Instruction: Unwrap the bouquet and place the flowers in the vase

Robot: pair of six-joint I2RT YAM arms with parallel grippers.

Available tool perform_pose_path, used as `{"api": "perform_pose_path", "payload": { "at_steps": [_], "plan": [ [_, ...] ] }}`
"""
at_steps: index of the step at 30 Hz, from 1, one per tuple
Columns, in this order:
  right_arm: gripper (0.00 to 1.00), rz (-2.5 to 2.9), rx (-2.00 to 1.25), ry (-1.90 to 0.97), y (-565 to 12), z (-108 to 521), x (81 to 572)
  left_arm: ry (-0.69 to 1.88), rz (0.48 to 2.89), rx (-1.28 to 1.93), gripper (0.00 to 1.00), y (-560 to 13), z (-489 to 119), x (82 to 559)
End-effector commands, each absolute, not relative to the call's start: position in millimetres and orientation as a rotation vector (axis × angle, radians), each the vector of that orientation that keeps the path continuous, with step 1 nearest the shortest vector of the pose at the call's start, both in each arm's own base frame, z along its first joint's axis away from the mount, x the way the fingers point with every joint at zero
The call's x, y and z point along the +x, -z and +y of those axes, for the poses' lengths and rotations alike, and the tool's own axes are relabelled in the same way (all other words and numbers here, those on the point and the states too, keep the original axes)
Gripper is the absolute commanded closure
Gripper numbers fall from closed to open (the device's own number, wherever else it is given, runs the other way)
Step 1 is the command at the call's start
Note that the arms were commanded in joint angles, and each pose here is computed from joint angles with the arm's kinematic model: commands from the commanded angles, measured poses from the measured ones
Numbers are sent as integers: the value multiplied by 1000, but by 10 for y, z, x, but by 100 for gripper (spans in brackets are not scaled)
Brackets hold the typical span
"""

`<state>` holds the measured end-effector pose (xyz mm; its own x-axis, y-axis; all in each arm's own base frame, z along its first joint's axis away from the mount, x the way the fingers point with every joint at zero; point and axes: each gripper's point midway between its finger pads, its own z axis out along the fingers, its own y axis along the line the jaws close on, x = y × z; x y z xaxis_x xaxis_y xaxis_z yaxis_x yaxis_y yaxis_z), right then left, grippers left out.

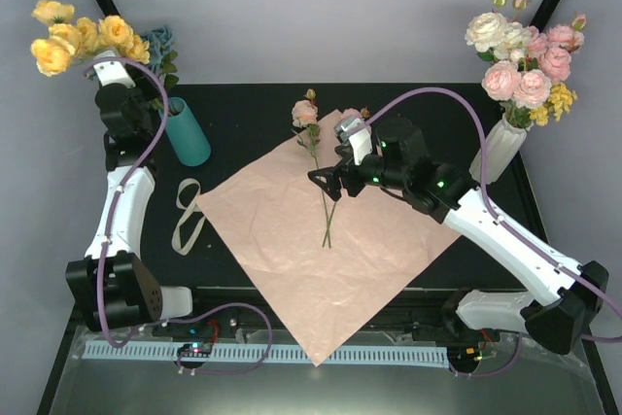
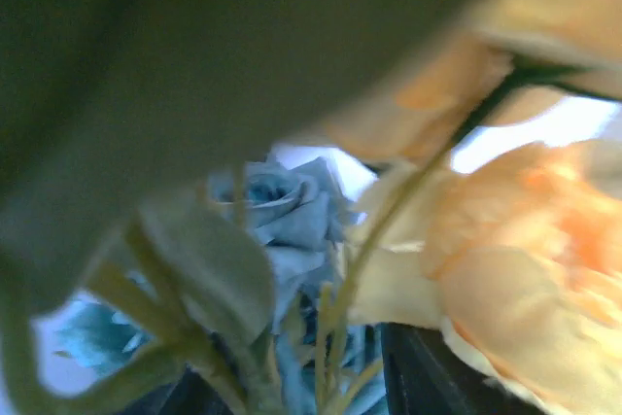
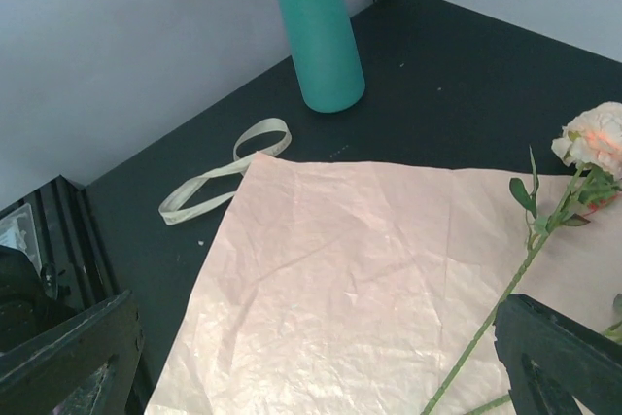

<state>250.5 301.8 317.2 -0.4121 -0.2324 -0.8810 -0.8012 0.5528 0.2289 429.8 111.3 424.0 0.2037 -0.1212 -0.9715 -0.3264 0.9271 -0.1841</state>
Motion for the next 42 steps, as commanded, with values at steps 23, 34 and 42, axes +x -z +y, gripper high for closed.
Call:
{"api": "perform_pose_path", "payload": {
  "at_steps": [23, 34, 42],
  "plan": [
    [0, 2021, -738, -851, -3128, 3110, 2674, 377, 1544, -1157, 1, -3636, 988, 3541],
    [0, 2253, -653, -713, -2686, 3023, 2826, 451, 1615, -1268, 1, -3331, 749, 2867],
    [0, 2399, -666, -600, -2373, 3132, 3040, 487, 1686, -1235, 1, -3263, 582, 2595]
  ]
}}
